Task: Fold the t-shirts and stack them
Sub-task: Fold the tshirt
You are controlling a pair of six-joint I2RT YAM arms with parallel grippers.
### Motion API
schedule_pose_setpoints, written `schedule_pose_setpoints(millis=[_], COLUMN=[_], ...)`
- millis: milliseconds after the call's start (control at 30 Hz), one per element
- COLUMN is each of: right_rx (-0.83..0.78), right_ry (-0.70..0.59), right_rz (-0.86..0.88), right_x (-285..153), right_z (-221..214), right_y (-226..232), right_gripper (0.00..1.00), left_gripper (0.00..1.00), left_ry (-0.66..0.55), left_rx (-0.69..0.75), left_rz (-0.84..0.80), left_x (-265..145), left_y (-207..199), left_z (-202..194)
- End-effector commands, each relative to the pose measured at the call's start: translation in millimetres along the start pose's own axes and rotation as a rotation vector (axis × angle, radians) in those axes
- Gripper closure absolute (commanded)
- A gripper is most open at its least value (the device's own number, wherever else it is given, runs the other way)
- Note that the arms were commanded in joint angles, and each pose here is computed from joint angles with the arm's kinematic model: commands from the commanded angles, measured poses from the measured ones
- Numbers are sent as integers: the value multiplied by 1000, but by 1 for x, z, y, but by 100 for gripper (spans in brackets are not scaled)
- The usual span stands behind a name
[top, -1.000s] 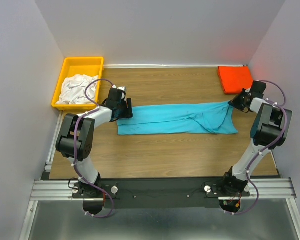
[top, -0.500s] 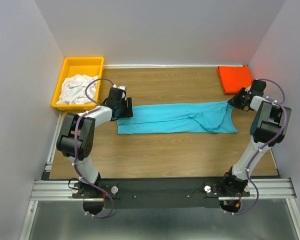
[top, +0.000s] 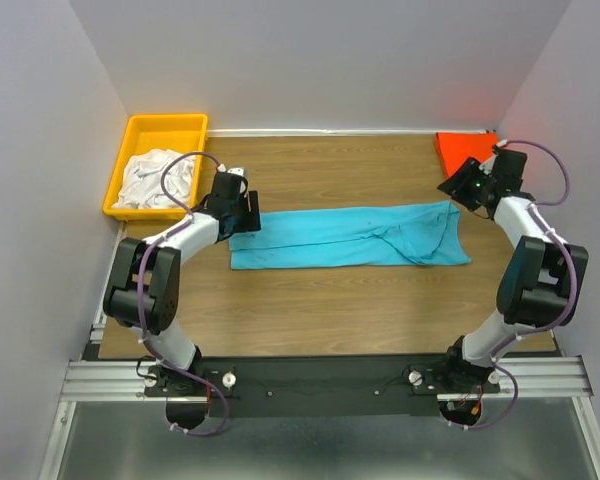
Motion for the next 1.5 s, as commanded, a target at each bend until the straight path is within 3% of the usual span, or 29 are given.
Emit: schedule_pose_setpoints(millis=[0, 267, 433, 833, 1467], right_rx=[-78, -190, -220, -272, -178], right_ry=[168, 325, 396, 515, 770], right_rz=[84, 165, 222, 314, 358], right_x=[-8, 0, 11, 28, -35], right_z=[-62, -111, -123, -155, -232], right_y=[24, 33, 39, 46, 36], right_gripper=[37, 22, 21, 21, 21], left_gripper=[25, 23, 23, 23, 23], left_ry=[-120, -316, -423, -360, -316], left_rx=[18, 95, 151, 142, 135], left_rz=[37, -14, -80, -142, -205], left_x=[-32, -81, -105, -92, -68], left_y=[5, 0, -6, -12, -23], left_z=[30, 60, 60, 30, 33])
Point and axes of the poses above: each gripper's point midway between its finger pads, its own x axis out along the fingers, its own y axis along the line the jaws close on, z = x × y, the point moved 6 cm from there along -x, back along the fingers, and after that the axes turned 12 degrees about x, right-handed, at the moved point
